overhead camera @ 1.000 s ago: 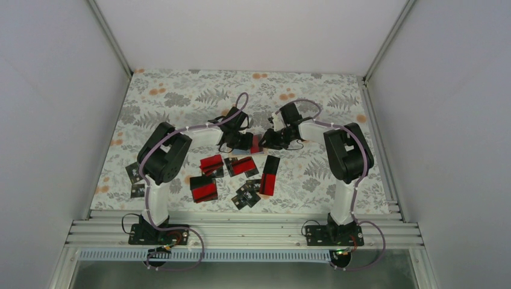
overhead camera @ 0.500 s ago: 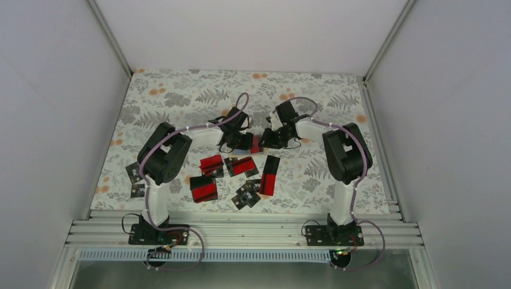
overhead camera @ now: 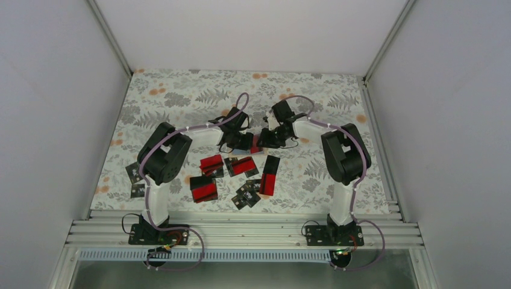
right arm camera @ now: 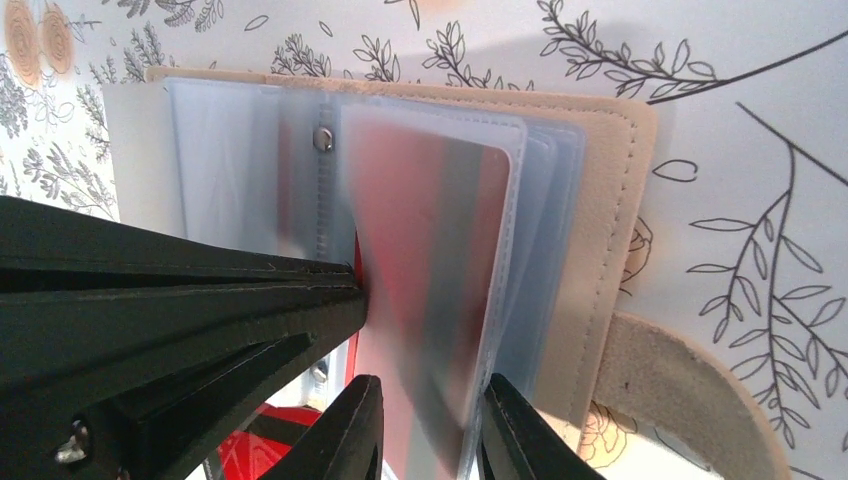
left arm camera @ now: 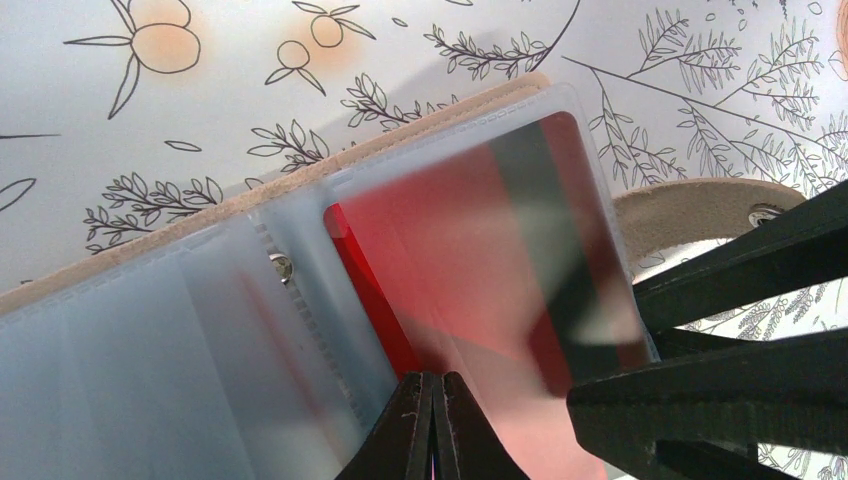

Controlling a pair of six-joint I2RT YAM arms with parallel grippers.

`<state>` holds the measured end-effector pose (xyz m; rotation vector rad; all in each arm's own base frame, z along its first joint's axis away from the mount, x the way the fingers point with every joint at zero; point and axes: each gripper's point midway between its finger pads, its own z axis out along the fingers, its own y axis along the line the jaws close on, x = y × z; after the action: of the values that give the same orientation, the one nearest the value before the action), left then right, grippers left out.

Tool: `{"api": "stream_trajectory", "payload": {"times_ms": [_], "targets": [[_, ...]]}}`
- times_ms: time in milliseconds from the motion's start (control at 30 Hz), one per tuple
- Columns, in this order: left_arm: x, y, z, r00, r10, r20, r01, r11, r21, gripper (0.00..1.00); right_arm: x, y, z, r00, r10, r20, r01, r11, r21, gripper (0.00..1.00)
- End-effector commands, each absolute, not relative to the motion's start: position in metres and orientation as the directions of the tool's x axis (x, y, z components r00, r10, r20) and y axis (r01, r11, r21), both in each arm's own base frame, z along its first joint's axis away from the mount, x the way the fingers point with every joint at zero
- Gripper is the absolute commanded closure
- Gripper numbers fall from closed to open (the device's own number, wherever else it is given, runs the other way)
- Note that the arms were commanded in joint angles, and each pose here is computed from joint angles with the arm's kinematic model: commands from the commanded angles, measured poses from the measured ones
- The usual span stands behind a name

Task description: Put the credit cards into the card holder

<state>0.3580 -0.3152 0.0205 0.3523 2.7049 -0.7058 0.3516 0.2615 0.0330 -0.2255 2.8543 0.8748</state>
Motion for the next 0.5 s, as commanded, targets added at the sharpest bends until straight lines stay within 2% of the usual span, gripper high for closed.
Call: {"api": "stream_trajectory", "payload": {"times_ms": [0, 467], "targets": [[0.350, -0.311, 0.009, -0.929, 0.160, -0.334, 0.294, 0.866, -0.403, 0.98, 0.354, 0.275, 0.064, -0.961, -0.120, -0.250, -0.241, 0.807, 0.540, 0.75], [0.357, -0.309, 0.040, -0.910, 0.140, -0.389, 0.301, 0.871, -0.389, 0.97, 0.353, 0.287, 0.069, -0.956, -0.139, -0.256, -0.261, 0.803, 0.536, 0.75]]}}
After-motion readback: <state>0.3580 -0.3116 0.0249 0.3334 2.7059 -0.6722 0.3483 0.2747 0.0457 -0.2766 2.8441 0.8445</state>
